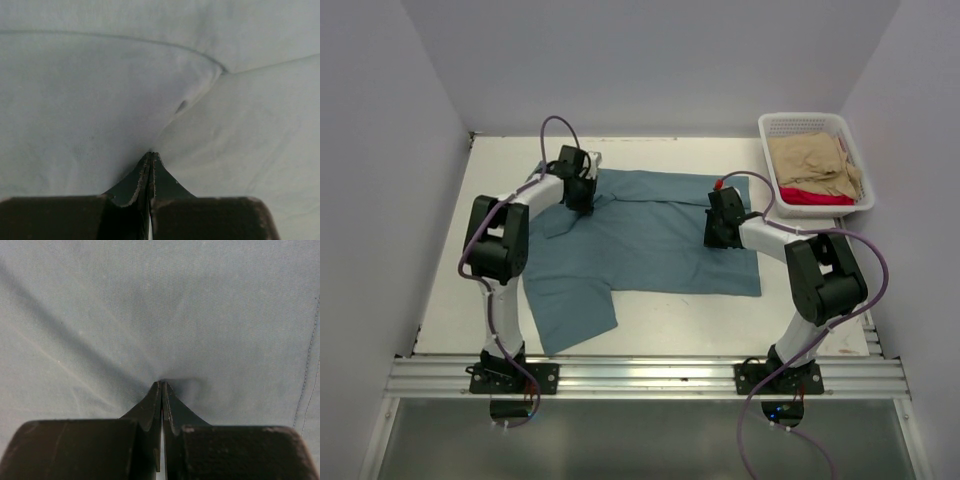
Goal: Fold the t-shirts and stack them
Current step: Fold the tshirt
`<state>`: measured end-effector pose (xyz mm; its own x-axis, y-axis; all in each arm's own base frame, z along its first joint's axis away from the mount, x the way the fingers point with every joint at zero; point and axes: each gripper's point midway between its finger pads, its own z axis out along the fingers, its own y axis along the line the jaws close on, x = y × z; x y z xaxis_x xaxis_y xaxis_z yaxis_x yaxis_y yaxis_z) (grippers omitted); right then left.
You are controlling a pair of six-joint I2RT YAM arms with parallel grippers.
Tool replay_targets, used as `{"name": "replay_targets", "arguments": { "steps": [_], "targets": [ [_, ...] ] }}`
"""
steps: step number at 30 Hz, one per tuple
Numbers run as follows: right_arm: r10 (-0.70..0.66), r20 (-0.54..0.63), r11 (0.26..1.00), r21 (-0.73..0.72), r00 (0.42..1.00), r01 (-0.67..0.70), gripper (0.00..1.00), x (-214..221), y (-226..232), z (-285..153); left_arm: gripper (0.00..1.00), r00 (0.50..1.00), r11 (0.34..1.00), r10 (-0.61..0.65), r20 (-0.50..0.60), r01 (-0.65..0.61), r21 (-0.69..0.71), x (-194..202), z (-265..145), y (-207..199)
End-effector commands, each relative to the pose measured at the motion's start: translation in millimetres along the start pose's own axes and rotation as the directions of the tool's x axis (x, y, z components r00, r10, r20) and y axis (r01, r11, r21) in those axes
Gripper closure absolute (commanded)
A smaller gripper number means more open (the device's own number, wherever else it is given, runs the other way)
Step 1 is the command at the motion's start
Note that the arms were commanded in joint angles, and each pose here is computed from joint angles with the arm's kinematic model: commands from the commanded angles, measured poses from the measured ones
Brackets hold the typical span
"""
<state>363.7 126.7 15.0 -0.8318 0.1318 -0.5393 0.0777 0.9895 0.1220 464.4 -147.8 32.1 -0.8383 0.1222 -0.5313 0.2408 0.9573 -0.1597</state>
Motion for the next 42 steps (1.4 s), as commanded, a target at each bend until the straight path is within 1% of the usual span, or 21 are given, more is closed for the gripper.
{"name": "replay_targets", "arguments": {
  "steps": [1, 6, 7, 12, 15, 18, 22, 24, 27, 28, 34, 42],
  "targets": [
    [-0.034, -0.181, 0.991, 0.12, 0.983, 0.057, 1.0, 56.1, -34.5, -2.3, 1.0, 1.0, 0.999, 0.011, 0.022, -0.009, -0.053, -13.2, -2.3, 11.2],
    [-0.033, -0.183, 0.991, 0.124, 0.983, 0.056, 1.0, 56.2, -35.3, -1.8, 1.0, 0.999, 0.992, 0.004, 0.046, 0.002, -0.126, -20.9, -4.6, 23.2],
    [-0.034, -0.184, 0.991, 0.121, 0.982, 0.057, 1.0, 56.6, -34.6, -1.5, 1.0, 0.998, 0.986, 0.005, 0.06, 0.005, -0.164, -24.5, -9.1, 29.2],
    [-0.033, -0.189, 0.991, 0.124, 0.981, 0.058, 1.0, 57.5, -35.3, -0.1, 1.0, 0.992, 0.975, 0.014, 0.129, 0.016, -0.224, -42.9, -24.3, 37.6],
    [-0.033, -0.191, 0.991, 0.124, 0.981, 0.058, 1.0, 57.9, -35.3, -0.3, 1.0, 0.993, 0.965, 0.01, 0.118, 0.021, -0.262, -45.0, -24.1, 47.5],
    [-0.033, -0.189, 0.991, 0.124, 0.981, 0.058, 1.0, 57.4, -35.4, -0.5, 1.0, 0.996, 0.959, -0.01, 0.091, 0.036, -0.283, -37.4, -19.0, 55.0],
    [-0.036, -0.192, 0.991, 0.122, 0.981, 0.06, 1.0, 57.8, -34.7, -0.1, 1.0, 0.993, 0.949, -0.006, 0.12, 0.043, -0.312, -43.0, -27.6, 59.3],
    [-0.036, -0.192, 0.99, 0.124, 0.981, 0.061, 1.0, 57.8, -35.0, 0.1, 1.0, 0.991, 0.949, 0.006, 0.132, 0.036, -0.314, -47.1, -29.5, 59.7],
    [-0.035, -0.192, 0.99, 0.125, 0.981, 0.06, 1.0, 57.5, -35.4, -0.3, 1.0, 0.994, 0.952, 0.005, 0.106, 0.028, -0.305, -43.0, -25.0, 59.8],
    [-0.038, -0.193, 0.99, 0.123, 0.98, 0.062, 1.0, 57.8, -34.8, -0.4, 1.0, 0.996, 0.956, 0.002, 0.087, 0.024, -0.292, -38.2, -20.3, 58.1],
    [-0.036, -0.192, 0.99, 0.124, 0.981, 0.061, 1.0, 57.7, -35.0, -0.3, 1.0, 0.999, 0.979, 0.001, 0.052, 0.01, -0.202, -28.9, -10.9, 44.1],
    [-0.035, -0.186, 0.991, 0.124, 0.982, 0.058, 1.0, 56.6, -34.9, -1.6, 1.0, 1.0, 0.98, 0.004, -0.013, -0.007, -0.198, -14.2, 2.9, 46.9]
  ]
}}
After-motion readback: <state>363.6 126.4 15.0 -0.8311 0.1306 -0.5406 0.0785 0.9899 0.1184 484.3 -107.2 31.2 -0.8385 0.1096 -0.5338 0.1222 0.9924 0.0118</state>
